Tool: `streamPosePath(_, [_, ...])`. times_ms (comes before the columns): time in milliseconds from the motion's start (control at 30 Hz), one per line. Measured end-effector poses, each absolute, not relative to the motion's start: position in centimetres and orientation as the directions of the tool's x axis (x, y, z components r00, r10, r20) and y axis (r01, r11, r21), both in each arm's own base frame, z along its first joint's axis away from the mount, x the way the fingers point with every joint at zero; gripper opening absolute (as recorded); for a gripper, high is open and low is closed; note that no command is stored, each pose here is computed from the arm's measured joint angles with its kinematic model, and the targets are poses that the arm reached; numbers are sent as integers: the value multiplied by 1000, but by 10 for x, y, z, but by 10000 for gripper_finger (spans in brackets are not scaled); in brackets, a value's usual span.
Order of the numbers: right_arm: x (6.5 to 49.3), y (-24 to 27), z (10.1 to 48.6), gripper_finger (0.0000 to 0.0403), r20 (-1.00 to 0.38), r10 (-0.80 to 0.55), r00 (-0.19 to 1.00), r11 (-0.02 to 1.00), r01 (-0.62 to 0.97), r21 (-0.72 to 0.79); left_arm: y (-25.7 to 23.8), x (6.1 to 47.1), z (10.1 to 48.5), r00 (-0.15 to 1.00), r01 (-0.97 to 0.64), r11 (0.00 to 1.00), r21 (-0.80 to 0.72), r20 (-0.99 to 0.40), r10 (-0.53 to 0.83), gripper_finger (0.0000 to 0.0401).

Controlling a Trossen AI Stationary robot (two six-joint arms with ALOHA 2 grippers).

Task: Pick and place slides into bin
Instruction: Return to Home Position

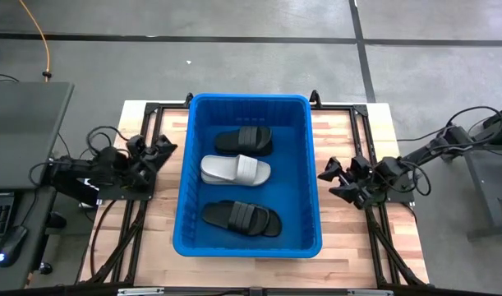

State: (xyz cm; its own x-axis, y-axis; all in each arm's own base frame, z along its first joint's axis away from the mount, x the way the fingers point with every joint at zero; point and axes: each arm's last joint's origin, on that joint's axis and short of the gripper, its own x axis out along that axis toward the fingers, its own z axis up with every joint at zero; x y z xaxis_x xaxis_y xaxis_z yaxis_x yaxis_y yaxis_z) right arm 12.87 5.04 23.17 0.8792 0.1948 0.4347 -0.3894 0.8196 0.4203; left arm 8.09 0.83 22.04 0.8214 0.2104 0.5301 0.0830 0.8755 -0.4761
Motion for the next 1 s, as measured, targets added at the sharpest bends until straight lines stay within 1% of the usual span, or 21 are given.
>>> streamPosePath(100, [122,47,211,267,428,147,892,803,-361,475,9,84,214,836,57,855,-516,493,242,191])
streamPosePath(167, [118,47,211,267,464,128,876,796,-370,479,10,83,216,826,49,857,-513,504,254,191])
streamPosePath(267, [116,48,213,267,482,134,866,815,-373,443,10,82,216,818,30,864,-502,510,268,191])
streamPosePath(400, [116,49,213,267,484,137,864,834,-365,414,11,84,212,835,-5,847,-531,464,296,191])
streamPosePath(500, [113,47,216,267,521,147,841,850,-377,368,11,84,213,833,4,847,-532,471,291,191])
streamPosePath(600, [109,44,222,267,573,128,810,857,-382,347,11,84,213,829,7,846,-533,476,294,191])
streamPosePath(733, [99,42,229,267,635,183,751,890,-400,217,11,83,214,820,-3,842,-539,480,310,191])
streamPosePath(900, [97,41,225,267,579,198,791,867,-417,273,11,83,214,820,6,843,-538,485,304,191])
streamPosePath(1000, [93,37,225,267,577,151,802,876,-379,298,11,83,215,818,10,844,-537,490,302,191])
